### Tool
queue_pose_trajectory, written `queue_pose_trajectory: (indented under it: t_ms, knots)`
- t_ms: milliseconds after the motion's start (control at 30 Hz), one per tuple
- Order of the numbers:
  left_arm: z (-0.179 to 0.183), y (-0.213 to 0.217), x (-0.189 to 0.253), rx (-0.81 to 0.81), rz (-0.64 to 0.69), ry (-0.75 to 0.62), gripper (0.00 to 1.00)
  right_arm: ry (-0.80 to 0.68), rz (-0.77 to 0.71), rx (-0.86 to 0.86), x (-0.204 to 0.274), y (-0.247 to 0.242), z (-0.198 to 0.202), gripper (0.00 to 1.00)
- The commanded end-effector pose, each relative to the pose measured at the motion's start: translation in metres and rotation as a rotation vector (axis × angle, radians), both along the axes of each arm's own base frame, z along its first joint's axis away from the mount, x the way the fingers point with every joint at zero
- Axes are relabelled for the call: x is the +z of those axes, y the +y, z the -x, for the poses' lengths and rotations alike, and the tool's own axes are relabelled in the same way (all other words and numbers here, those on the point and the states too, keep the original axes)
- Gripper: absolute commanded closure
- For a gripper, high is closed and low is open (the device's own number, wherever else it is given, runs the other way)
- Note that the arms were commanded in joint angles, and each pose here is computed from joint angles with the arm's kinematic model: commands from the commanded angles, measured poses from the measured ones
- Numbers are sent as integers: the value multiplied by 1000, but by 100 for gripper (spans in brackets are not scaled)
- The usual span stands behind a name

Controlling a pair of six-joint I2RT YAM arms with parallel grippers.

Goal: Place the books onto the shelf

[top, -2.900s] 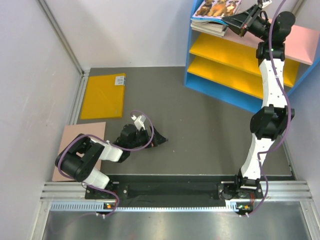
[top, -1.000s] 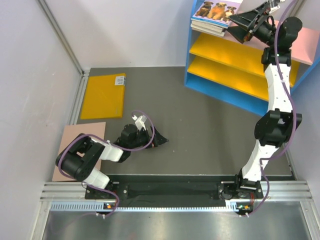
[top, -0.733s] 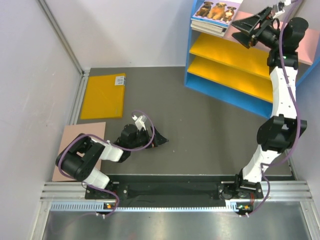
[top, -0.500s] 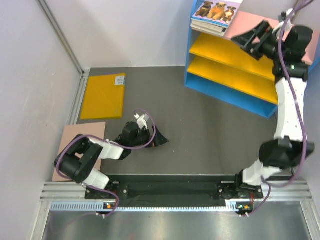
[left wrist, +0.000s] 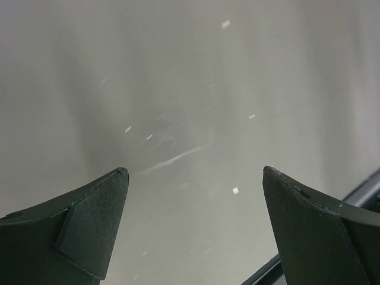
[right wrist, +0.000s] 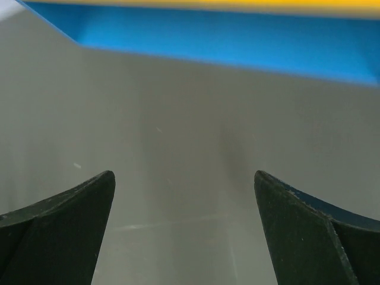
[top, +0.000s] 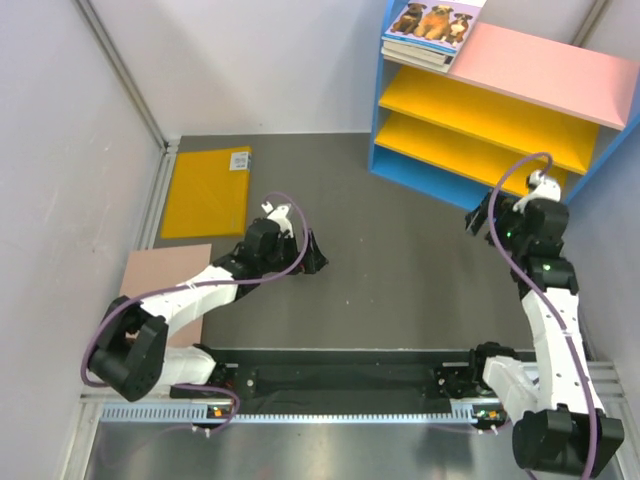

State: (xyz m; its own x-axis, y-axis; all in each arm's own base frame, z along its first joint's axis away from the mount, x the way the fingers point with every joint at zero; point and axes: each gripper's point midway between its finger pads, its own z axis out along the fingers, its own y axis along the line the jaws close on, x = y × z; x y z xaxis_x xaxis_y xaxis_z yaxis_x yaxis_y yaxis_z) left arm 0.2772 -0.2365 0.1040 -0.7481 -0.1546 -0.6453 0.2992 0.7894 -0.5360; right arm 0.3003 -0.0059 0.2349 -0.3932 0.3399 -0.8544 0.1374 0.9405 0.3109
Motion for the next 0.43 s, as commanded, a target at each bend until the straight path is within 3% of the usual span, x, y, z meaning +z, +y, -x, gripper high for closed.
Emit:
queue_pose_trajectory:
  t_ms: [0, 133, 400]
  knots:
    - [-2, 19, 1, 59, -91, -7, 1, 11, 69, -136, -30, -25, 11, 0]
    - [-6, 29, 1, 104, -143, -1, 1, 35, 79, -173, -62, -29, 20, 0]
    - [-16, 39, 2, 134, -186, 8, 1, -65, 164, -176, -64, -26, 13, 0]
